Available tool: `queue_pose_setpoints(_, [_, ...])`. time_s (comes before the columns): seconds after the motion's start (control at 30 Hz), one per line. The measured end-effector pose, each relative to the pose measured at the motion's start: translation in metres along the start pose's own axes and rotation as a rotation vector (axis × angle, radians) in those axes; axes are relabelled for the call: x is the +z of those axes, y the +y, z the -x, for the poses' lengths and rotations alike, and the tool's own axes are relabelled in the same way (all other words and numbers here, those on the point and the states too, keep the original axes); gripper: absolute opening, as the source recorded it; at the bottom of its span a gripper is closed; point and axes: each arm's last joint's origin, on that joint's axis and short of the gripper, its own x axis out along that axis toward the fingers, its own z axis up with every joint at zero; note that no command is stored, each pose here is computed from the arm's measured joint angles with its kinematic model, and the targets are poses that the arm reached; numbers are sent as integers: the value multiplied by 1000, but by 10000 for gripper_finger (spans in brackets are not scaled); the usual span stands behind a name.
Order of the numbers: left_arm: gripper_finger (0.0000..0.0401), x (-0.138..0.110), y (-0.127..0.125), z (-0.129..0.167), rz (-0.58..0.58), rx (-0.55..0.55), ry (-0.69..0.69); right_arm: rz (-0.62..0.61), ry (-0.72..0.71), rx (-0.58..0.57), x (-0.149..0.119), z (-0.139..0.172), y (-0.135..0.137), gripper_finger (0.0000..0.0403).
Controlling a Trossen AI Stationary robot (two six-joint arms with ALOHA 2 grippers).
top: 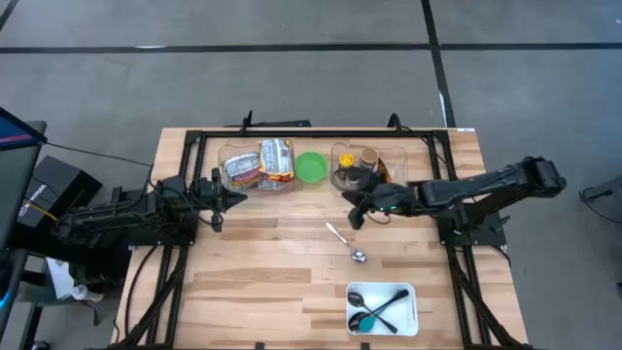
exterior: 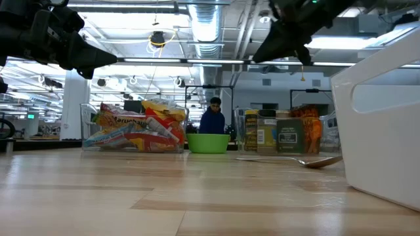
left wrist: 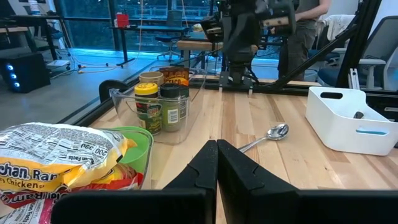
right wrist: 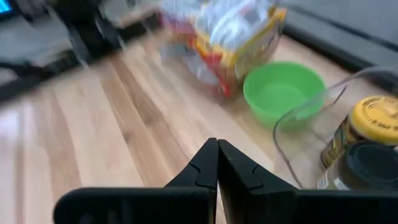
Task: Pick & Place Food Item
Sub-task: Put the silver spoon in the white bin
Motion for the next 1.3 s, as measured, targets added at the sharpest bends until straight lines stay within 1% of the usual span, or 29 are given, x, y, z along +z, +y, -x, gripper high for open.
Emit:
queue_pose_setpoints(0.13, [1,0,0,0,0,1,0,87,162,-67,6,-12,18,1])
queue_pose_setpoints(0.3, [1,0,0,0,0,1,0,91,392,-136,7,-28,39,1])
queue_pose_setpoints(0.4, [1,0,0,0,0,5,0,131,528,-160,1,-39,52,1])
queue_pose_setpoints(0.57, [1,0,0,0,0,5,0,181,754,-151,-17,-57,68,1])
queue_pose_setpoints(0.67, [1,0,0,0,0,5,0,168,858,-115,-31,-70,74,1])
queue_pose_setpoints(0.77, [1,0,0,0,0,4,0,156,927,-103,-43,-81,74,1])
queue_pose_setpoints(0.87, [1,0,0,0,0,4,0,157,962,-134,-52,-90,72,1])
queue_pose_setpoints(1.13, [1,0,0,0,0,4,0,131,959,-149,-50,-98,64,1])
queue_pose_setpoints(1.3, [1,0,0,0,0,4,0,135,983,-126,-49,-99,62,1])
